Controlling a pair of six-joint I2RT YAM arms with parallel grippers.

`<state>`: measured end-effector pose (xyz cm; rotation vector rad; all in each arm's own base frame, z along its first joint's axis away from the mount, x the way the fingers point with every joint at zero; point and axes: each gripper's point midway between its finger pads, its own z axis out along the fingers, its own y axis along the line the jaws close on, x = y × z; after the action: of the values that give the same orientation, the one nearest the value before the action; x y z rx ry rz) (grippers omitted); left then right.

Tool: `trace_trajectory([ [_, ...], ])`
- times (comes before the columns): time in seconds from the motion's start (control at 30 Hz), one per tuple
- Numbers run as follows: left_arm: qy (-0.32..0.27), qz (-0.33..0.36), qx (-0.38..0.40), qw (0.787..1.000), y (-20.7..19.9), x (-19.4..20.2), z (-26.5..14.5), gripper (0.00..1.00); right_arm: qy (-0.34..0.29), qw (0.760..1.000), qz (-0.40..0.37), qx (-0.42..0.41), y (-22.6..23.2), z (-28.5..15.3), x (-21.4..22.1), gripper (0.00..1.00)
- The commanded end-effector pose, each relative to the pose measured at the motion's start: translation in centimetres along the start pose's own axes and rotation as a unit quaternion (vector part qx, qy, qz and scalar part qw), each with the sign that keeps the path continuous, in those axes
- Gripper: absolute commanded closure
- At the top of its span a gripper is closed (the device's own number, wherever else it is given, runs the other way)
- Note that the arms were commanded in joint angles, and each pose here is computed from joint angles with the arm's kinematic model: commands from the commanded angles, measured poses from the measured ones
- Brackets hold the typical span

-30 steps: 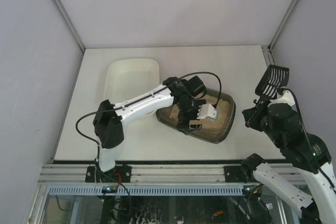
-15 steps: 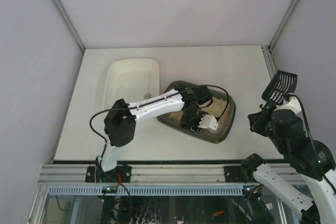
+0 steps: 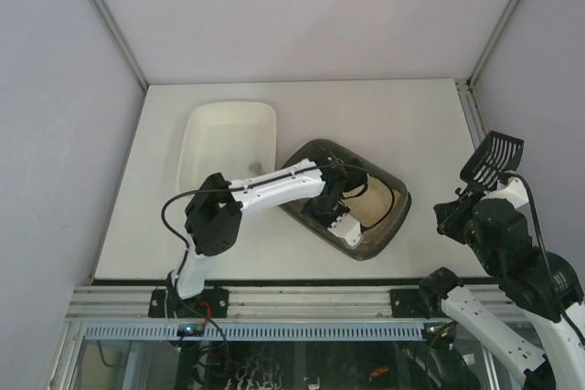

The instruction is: Clean the litter box

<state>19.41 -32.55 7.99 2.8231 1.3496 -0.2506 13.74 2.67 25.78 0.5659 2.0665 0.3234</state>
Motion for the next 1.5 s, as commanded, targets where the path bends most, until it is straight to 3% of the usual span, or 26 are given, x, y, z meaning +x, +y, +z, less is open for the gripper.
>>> trace_trajectory([
  [0.0,0.073,0.106,0.056,0.99,-1.7,2.7,0.2,1.0,-0.017,1.0,0.025,0.009,-0.6,0.1,-0.2,1.0],
  [0.47,0.081,0.271,0.014,0.959,1.4,3.5,-1.8,1.0,0.013,0.999,0.03,0.021,-1.8,1.1,2.5,1.0],
  [0.87,0.076,0.367,-0.008,0.927,4.4,3.1,-2.9,1.0,0.014,0.999,0.048,0.021,-0.7,3.5,3.1,1.0],
  [1.07,0.037,0.376,-0.067,0.924,6.6,1.3,-3.9,0.98,0.036,0.999,0.028,-0.003,1.8,5.8,3.9,1.0],
  [1.13,0.027,0.371,-0.078,0.925,7.2,0.7,-4.5,0.85,0.044,0.999,0.017,0.0,2.2,6.6,4.2,1.0],
  [1.17,0.02,0.367,-0.085,0.926,7.4,0.3,-4.9,0.57,0.047,0.999,0.011,0.0,2.4,6.9,4.3,1.0],
  [1.2,0.013,0.363,-0.091,0.927,7.5,0.0,-5.3,0.08,0.049,0.999,0.007,-0.002,2.6,7.1,4.3,1.0],
  [1.23,0.006,0.358,-0.097,0.928,7.7,-0.2,-5.8,0.01,0.051,0.999,0.002,-0.004,2.9,7.3,4.3,1.0],
  [1.47,-0.021,0.327,-0.132,0.935,7.1,-1.1,-10.5,0.0,0.105,0.992,-0.04,-0.06,5.6,8.1,5.8,1.0],
])
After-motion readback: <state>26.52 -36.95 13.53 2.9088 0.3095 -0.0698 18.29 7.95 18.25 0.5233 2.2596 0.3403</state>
